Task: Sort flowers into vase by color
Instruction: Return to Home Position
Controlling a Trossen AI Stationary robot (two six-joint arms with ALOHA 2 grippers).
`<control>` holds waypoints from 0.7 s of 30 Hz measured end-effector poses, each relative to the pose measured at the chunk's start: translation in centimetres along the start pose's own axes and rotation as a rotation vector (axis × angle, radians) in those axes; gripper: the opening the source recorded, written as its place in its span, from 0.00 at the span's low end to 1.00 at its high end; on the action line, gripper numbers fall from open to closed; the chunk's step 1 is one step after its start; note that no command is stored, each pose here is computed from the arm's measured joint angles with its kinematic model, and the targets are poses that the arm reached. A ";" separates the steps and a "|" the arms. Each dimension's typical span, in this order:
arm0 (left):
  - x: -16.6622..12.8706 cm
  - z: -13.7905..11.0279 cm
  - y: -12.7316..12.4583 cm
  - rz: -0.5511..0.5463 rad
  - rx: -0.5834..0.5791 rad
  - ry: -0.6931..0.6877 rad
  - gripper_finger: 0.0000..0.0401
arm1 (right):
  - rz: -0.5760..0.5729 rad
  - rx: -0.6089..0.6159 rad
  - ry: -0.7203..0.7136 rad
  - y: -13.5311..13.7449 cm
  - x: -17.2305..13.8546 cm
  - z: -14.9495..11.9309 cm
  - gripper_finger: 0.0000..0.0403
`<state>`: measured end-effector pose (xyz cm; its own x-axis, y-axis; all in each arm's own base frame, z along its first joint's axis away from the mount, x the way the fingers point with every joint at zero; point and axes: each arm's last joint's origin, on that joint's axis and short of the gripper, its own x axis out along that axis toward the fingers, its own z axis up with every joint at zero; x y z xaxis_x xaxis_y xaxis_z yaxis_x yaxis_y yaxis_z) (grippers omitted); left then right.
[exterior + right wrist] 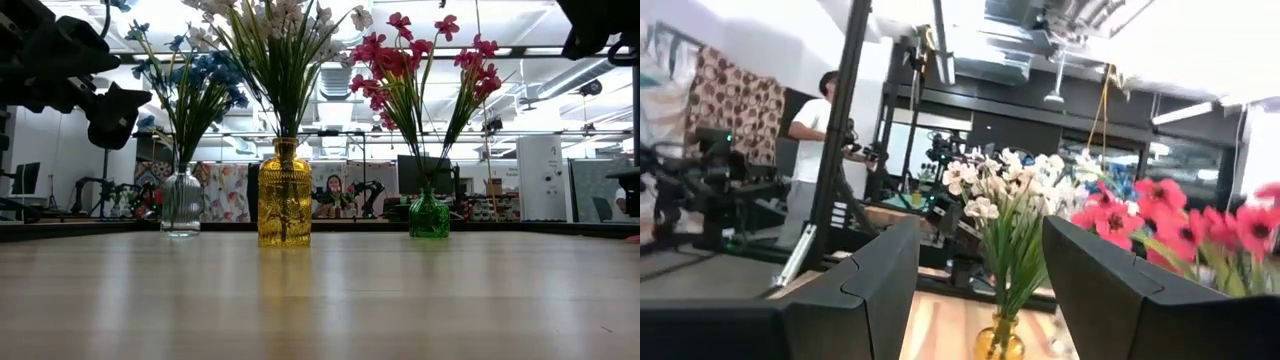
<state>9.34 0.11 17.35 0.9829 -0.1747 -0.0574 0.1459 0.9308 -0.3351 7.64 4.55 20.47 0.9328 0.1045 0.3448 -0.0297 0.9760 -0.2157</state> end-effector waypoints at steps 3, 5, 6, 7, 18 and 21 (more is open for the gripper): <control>0.0 0.0 0.0 0.000 0.000 0.000 0.59 | -0.015 0.050 0.011 0.0 0.0 0.0 0.51; 0.0 0.0 0.0 0.000 0.000 0.000 0.59 | -0.010 0.054 0.022 0.0 0.0 -0.2 0.51; 0.0 0.0 0.0 0.000 0.000 0.000 0.59 | -0.005 0.051 0.034 0.1 0.0 -0.3 0.51; 0.0 0.0 0.0 0.000 0.000 0.000 0.59 | 0.000 0.042 0.048 0.1 0.0 -0.4 0.51; 0.0 0.0 0.0 -0.001 0.000 0.000 0.59 | 0.005 0.034 0.058 0.2 0.0 -0.5 0.51; 0.0 0.0 0.0 -0.001 0.000 0.000 0.59 | 0.005 0.035 0.058 0.2 0.0 -0.5 0.51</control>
<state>9.34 0.11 17.35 0.9829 -0.1751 -0.0569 0.1464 0.9307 -0.3353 7.83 4.64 19.95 0.9518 0.0990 0.2902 -0.0457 0.9817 -0.1851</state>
